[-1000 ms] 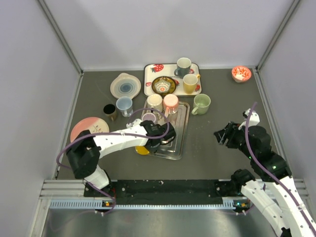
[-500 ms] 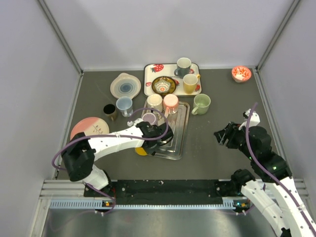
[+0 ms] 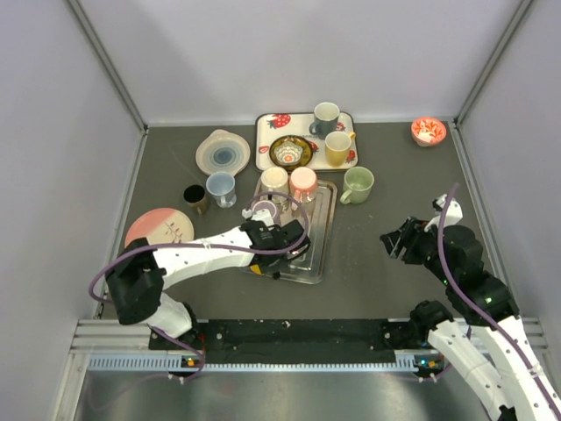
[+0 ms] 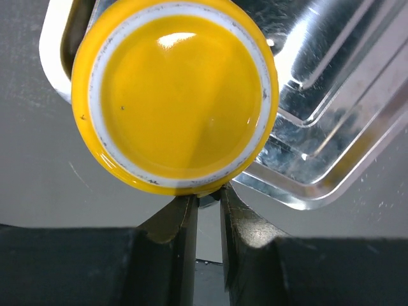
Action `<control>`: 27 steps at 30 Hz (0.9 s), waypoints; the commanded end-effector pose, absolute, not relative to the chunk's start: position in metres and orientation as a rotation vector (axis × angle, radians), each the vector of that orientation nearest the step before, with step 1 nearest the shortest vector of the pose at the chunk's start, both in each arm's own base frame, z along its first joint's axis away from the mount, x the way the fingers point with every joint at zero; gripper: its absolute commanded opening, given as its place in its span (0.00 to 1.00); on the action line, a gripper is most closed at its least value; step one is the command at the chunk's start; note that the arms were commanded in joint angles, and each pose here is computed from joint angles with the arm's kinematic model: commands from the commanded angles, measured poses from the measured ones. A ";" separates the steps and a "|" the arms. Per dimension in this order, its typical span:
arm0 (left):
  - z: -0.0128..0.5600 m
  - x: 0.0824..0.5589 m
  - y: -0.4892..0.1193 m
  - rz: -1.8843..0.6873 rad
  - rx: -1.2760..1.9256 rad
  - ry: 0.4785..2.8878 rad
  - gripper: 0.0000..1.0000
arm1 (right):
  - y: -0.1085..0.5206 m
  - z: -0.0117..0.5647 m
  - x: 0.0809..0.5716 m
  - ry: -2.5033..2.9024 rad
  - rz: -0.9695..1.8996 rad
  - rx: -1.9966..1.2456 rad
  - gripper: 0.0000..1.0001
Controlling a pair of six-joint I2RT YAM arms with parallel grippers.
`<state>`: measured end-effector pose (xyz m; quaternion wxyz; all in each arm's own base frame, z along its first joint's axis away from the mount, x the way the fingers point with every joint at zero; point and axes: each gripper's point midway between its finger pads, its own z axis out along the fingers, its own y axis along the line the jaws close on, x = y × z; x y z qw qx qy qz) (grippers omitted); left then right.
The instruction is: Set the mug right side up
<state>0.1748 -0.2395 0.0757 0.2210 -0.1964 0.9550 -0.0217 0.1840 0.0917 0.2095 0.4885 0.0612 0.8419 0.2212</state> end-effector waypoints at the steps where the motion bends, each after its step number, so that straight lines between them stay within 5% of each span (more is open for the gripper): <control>1: 0.083 0.167 -0.261 -0.229 -0.309 2.670 0.00 | 0.094 0.220 0.187 1.995 0.556 0.133 0.60; 17: 0.080 0.146 -0.262 -0.405 0.042 2.675 0.00 | 0.095 0.220 0.187 1.996 0.561 0.127 0.60; 27: 0.117 0.154 -0.264 -0.555 0.225 2.465 0.00 | 0.097 0.218 0.187 2.007 0.566 0.115 0.59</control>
